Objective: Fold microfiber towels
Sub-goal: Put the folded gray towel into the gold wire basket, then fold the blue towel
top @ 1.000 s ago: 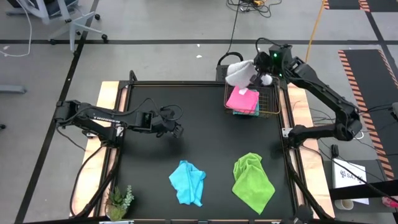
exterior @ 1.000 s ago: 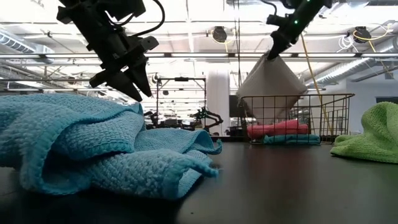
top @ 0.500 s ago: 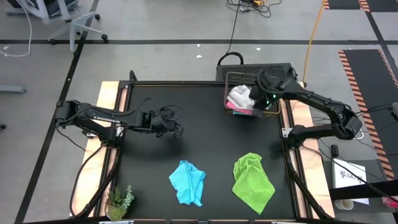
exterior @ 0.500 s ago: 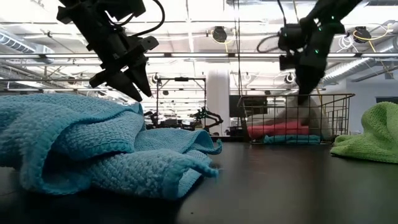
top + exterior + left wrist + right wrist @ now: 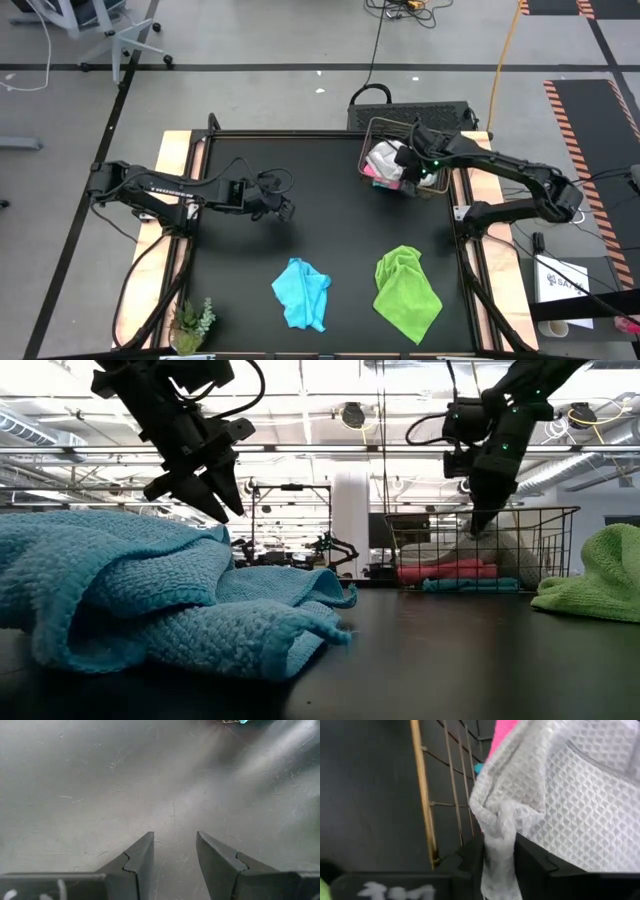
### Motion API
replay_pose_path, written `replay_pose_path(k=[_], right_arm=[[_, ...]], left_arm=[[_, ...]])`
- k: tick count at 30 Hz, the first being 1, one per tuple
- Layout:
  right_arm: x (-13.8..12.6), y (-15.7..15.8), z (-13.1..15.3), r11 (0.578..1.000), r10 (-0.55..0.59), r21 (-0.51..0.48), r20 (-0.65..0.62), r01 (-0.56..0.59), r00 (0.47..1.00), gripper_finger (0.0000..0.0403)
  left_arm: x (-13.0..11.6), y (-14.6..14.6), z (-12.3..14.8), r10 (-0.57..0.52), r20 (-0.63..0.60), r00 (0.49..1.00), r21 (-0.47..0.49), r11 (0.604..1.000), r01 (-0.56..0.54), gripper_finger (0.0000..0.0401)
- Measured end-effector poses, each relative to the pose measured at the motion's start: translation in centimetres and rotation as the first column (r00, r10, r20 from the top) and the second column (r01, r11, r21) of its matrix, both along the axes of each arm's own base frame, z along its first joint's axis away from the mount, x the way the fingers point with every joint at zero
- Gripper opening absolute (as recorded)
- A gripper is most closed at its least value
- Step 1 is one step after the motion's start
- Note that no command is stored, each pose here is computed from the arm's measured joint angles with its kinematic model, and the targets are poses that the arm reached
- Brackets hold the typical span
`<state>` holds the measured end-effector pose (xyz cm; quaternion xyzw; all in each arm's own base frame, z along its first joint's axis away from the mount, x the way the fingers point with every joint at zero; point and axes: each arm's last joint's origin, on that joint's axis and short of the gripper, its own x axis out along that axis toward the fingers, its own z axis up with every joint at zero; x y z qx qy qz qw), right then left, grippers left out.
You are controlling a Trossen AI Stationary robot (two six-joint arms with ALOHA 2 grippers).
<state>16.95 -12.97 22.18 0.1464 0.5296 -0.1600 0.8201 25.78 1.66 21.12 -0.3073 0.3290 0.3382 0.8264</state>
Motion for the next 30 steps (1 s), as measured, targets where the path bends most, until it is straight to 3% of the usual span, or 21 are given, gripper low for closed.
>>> replay_pose_path(k=[9, 18, 21, 26, 30], right_arm=[[0.7, 1.1, 0.6, 0.998, 0.056, -0.037, 0.034, -0.055, 0.998, 0.0141], [-1.0, 1.9, 3.7, 0.975, 0.026, -0.222, 0.143, 0.006, 0.989, 0.0150], [-1.6, 2.1, 4.0, 0.972, 0.011, -0.233, 0.134, 0.020, 0.991, 0.0150], [-1.7, 1.9, 3.7, 0.970, -0.018, -0.241, 0.095, 0.041, 0.995, 0.0128], [-1.3, 1.6, 3.3, 0.971, -0.021, -0.236, 0.081, 0.039, 0.997, 0.0079]], left_arm=[[0.0, 0.0, 0.0, 0.000, 0.000, 1.000, 0.000, 1.000, 0.000, 0.0149], [0.0, 0.0, 0.0, 0.000, 0.000, 1.000, 0.000, 1.000, 0.000, 0.0149], [0.0, 0.0, 0.0, -0.001, 0.000, 1.000, 0.001, 1.000, 0.001, 0.0149], [0.0, 0.0, 0.0, -0.001, 0.000, 1.000, 0.001, 1.000, 0.001, 0.0149], [0.0, 0.0, 0.0, -0.001, 0.000, 1.000, 0.001, 1.000, 0.001, 0.0149]])
